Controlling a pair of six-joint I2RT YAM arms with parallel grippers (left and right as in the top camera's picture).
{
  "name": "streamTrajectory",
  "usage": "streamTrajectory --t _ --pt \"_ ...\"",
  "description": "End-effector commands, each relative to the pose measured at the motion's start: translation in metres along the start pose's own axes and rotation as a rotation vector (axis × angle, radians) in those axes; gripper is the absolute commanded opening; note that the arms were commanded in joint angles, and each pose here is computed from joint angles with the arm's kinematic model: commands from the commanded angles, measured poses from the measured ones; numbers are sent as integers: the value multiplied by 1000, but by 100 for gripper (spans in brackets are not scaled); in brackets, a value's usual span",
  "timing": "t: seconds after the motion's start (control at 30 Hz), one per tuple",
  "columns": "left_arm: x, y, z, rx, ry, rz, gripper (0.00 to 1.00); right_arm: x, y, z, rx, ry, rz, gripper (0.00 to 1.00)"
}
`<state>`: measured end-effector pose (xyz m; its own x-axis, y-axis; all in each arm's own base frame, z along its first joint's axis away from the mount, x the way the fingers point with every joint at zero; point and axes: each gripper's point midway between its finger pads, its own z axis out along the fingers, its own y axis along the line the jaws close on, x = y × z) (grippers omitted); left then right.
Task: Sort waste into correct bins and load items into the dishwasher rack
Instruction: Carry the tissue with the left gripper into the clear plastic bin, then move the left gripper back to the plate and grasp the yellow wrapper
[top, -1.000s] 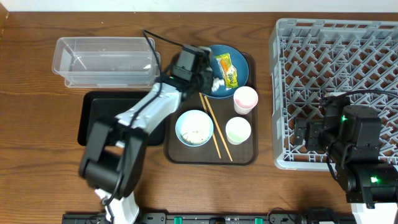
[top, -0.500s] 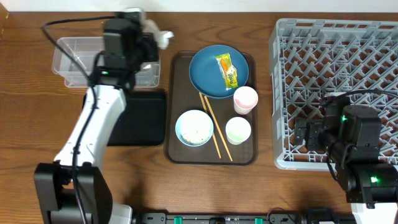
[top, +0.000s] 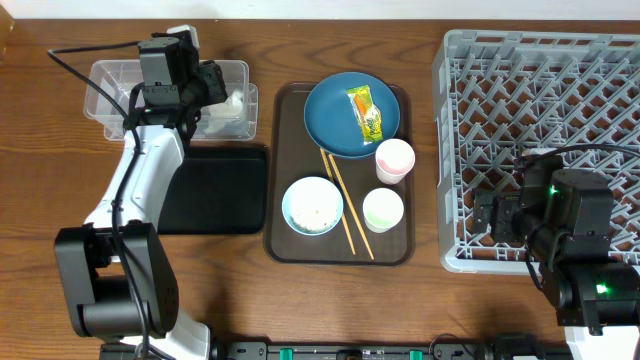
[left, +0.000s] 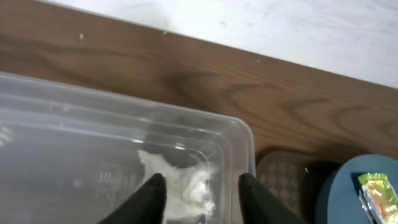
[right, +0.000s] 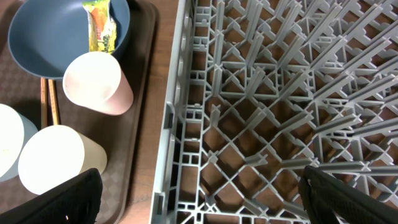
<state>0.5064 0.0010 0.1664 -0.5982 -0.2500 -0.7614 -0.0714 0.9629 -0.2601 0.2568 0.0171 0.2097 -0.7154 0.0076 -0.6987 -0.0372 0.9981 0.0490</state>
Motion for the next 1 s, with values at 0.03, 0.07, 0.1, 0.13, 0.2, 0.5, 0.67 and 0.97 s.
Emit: streamTrajectory --t 0.03,0.07,0.1,0.13,0.2,0.5,0.67,0.97 --pt "-21 -25 -22 97 -48 -73 60 -8 2 -6 -7 -24 1 99" --pt "-23 -35 -26 134 -48 -77 63 -8 2 -6 -7 -25 1 99" --pt "-24 -46 -31 169 -49 -78 66 -8 2 -6 -7 -25 1 99" --pt "-24 -56 -35 196 -47 -74 70 -8 2 -6 -8 -25 1 99" --pt "-18 -82 -37 252 -30 -57 76 -8 2 -6 -8 -24 1 99" --pt "17 -166 -41 387 54 -68 88 -6 2 -6 -7 -16 2 99" --pt "47 -198 -25 427 117 -79 88 -6 2 -6 -8 -17 2 99" --pt "72 -221 -6 372 194 108 88 -5 2 -6 -8 -13 2 99"
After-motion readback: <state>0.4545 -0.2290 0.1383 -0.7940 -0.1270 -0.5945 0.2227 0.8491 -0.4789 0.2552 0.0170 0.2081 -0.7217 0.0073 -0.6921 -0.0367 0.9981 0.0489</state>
